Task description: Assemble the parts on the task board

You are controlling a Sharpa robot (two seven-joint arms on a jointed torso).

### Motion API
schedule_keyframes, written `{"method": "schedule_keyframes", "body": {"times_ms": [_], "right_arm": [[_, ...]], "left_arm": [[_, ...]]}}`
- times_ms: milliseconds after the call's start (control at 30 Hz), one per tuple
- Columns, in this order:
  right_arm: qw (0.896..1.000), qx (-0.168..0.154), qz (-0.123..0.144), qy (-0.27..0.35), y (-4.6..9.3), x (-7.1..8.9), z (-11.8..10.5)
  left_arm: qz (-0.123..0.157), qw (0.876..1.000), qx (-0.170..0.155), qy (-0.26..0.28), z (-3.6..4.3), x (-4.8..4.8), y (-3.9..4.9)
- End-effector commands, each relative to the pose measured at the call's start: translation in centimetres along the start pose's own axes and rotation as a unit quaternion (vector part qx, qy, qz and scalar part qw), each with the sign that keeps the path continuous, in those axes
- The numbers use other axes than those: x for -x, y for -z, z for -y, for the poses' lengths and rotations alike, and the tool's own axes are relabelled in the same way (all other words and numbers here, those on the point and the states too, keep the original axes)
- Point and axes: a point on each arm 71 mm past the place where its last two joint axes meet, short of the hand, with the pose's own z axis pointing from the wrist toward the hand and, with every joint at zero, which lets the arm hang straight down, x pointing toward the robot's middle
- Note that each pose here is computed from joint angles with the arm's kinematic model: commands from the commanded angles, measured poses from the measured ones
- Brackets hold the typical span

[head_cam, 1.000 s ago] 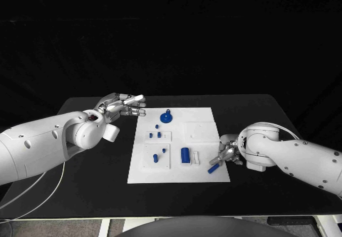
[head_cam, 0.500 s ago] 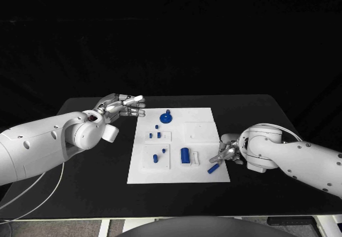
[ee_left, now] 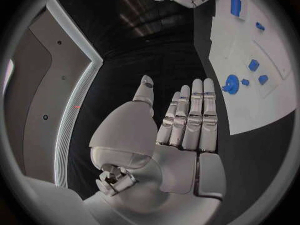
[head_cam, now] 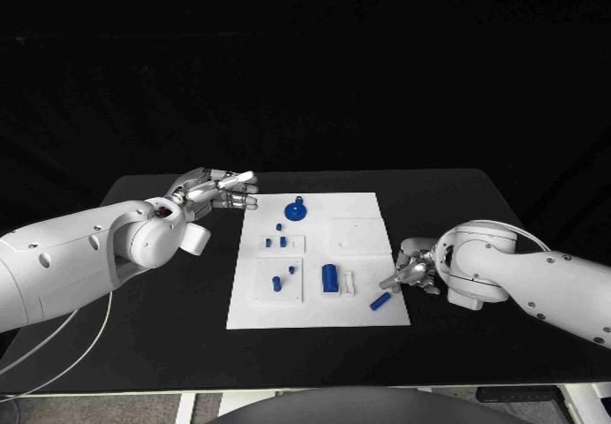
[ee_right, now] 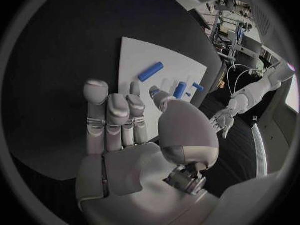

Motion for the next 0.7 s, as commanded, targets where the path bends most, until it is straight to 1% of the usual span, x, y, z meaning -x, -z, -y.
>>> {"method": "schedule_keyframes", "body": {"times_ms": [33, 133, 267, 367, 700], "right_arm": [[0.999, -0.02, -0.023, -0.029, 0.2, -0.4, 0.2], [0.999, -0.015, -0.035, -0.039, 0.3, -0.6, 0.1], [0.997, -0.009, -0.061, -0.049, 0.5, -1.0, 0.0], [0.996, -0.006, -0.075, -0.049, 0.6, -1.2, 0.0], [0.995, -0.003, -0.093, -0.039, 0.8, -1.6, 0.0]], "left_arm": [[-0.008, 1.0, -0.001, 0.001, -0.03, -0.22, 0.0], [-0.008, 1.0, 0.0, 0.001, -0.04, -0.2, 0.01], [-0.007, 1.0, 0.001, 0.0, -0.06, -0.16, 0.02], [-0.007, 1.0, 0.001, 0.0, -0.07, -0.16, 0.01], [-0.007, 1.0, 0.004, 0.0, -0.12, -0.14, 0.02]]}}
